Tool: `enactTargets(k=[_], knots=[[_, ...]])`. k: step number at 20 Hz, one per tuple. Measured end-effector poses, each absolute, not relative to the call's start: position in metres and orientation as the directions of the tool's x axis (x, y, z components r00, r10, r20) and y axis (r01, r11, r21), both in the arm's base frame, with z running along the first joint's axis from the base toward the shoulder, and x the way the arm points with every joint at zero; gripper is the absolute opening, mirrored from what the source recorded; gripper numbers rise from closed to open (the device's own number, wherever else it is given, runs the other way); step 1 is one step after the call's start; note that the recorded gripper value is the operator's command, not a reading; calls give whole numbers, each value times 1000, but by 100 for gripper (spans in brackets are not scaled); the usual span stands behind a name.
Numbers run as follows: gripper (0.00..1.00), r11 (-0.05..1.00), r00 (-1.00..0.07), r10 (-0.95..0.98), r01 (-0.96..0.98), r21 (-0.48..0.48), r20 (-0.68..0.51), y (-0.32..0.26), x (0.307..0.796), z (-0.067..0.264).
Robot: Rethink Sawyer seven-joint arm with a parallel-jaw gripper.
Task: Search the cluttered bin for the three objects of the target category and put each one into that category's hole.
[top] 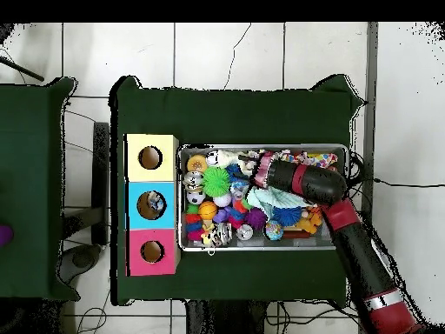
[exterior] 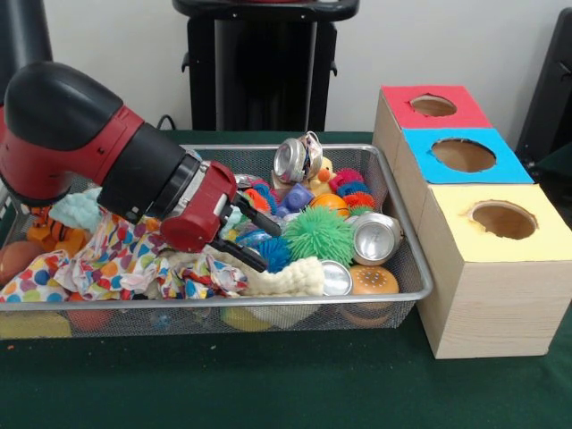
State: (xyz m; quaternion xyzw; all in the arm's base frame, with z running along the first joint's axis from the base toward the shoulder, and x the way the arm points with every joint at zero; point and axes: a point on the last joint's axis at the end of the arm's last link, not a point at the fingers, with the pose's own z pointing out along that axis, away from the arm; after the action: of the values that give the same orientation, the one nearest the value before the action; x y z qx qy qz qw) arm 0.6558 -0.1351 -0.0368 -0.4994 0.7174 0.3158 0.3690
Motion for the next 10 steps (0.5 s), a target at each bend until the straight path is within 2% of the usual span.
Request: enactTargets(k=[7, 10], knots=[[100, 307, -212, -488, -950, 61, -847, -136, 640, -70], [100, 312, -194, -478, -949, 40, -857, -137, 637, -74]])
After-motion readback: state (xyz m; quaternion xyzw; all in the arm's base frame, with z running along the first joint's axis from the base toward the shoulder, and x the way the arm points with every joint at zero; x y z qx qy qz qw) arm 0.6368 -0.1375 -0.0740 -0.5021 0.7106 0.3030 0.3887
